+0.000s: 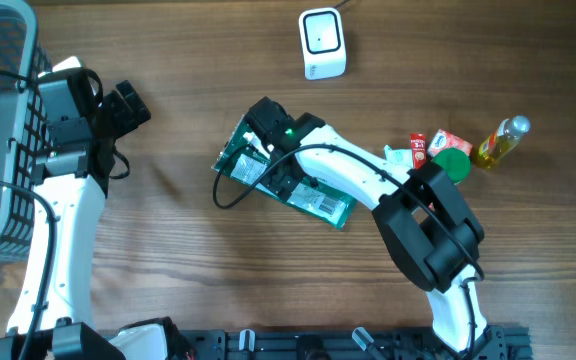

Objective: Scan the item barcode

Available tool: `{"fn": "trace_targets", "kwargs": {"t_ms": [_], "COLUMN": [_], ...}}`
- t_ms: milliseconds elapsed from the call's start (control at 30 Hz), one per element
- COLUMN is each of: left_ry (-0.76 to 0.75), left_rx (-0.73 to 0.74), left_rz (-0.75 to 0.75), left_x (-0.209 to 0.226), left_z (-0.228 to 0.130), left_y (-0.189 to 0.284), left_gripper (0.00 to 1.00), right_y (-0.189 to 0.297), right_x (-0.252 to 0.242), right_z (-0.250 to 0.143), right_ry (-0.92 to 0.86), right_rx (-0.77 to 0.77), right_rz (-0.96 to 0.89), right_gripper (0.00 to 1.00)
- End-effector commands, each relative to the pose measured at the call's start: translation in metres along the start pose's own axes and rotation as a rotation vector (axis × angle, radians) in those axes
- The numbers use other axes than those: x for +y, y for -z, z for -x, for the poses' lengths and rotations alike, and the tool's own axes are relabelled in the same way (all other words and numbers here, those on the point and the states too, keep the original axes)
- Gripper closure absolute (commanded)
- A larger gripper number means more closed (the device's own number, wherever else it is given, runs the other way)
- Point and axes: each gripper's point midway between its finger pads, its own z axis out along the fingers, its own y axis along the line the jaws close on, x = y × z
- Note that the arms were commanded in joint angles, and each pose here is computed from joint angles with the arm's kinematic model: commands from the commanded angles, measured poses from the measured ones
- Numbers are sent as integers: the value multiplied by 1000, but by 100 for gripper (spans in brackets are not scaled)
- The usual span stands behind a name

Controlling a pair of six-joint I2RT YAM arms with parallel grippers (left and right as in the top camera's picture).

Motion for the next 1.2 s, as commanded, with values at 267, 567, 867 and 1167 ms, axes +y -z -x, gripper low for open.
{"fn": "trace_targets", "kwargs": {"t_ms": [267, 567, 867, 1167], "left_ry": [-4, -4, -4, -4], "left_rx": [-23, -23, -23, -23], "left_rz": [1, 1, 1, 1], "left_x": [0, 0, 0, 0], "left_z": [8, 8, 8, 8], "left_y": [4, 4, 4, 4], "left_gripper": [0, 0, 0, 0], "right_y": [-32, -32, -26, 26], "right_x": [18, 62, 69, 60], "right_z": [-14, -47, -54, -14], "right_ry": [7, 78, 65, 63], "right_rx": [-22, 58, 86, -16], "right_rz": [70, 316, 373, 402], "right_gripper": [0, 0, 44, 96]}}
